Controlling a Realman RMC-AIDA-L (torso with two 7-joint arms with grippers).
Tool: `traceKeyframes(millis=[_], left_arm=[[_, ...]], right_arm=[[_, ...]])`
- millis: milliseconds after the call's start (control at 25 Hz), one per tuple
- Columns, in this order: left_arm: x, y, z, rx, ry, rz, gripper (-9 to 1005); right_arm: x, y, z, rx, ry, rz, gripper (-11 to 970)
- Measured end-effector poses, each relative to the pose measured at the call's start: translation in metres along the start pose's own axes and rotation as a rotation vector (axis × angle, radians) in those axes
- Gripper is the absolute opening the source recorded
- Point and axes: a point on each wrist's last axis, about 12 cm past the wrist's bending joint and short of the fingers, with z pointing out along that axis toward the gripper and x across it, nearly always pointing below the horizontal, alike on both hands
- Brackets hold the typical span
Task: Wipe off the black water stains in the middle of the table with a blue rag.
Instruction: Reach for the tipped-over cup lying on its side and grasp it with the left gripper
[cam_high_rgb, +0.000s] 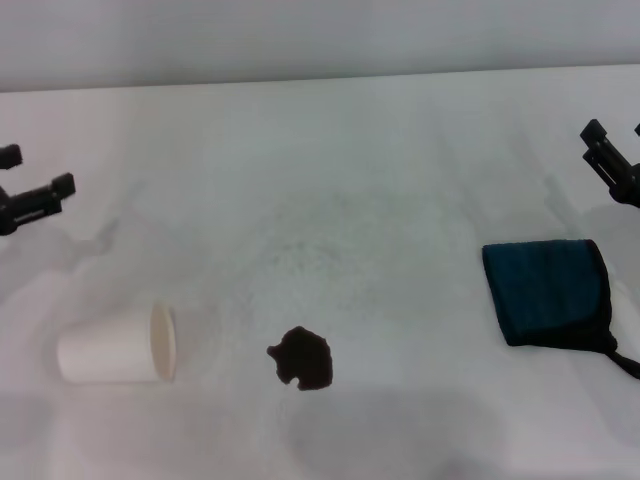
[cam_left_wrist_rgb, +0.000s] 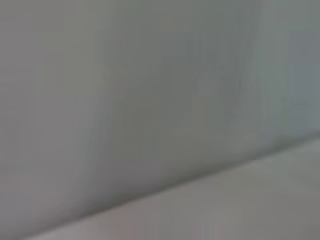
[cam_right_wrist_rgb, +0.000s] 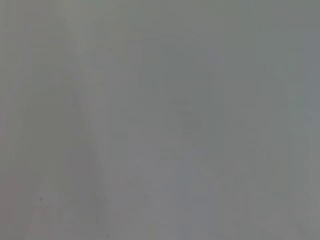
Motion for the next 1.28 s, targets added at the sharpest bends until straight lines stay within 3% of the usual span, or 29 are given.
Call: traceKeyframes(millis=[440, 640, 840, 1280], left_arm=[[-0.063, 0.010, -0.043, 0.191, 0.303, 0.239, 875], [-0.081, 0.008, -0.046, 0.239, 0.479, 0.316, 874], [-0.093, -0.006, -0.039, 0.316, 0.637, 0.353, 874], [-0.100, -0.012, -0.028, 0.377, 0.636, 0.463, 874]], right_arm=[[-0.001, 0.000, 0.005, 0.002, 0.002, -0.003, 841], [-0.003, -0.001, 0.007, -0.001, -0.005, -0.009, 840], [-0.004, -0.001, 0.007, 0.000, -0.010, 0.011, 840], [-0.006, -0.001, 0.006, -0.008, -0.025, 0.016, 841]])
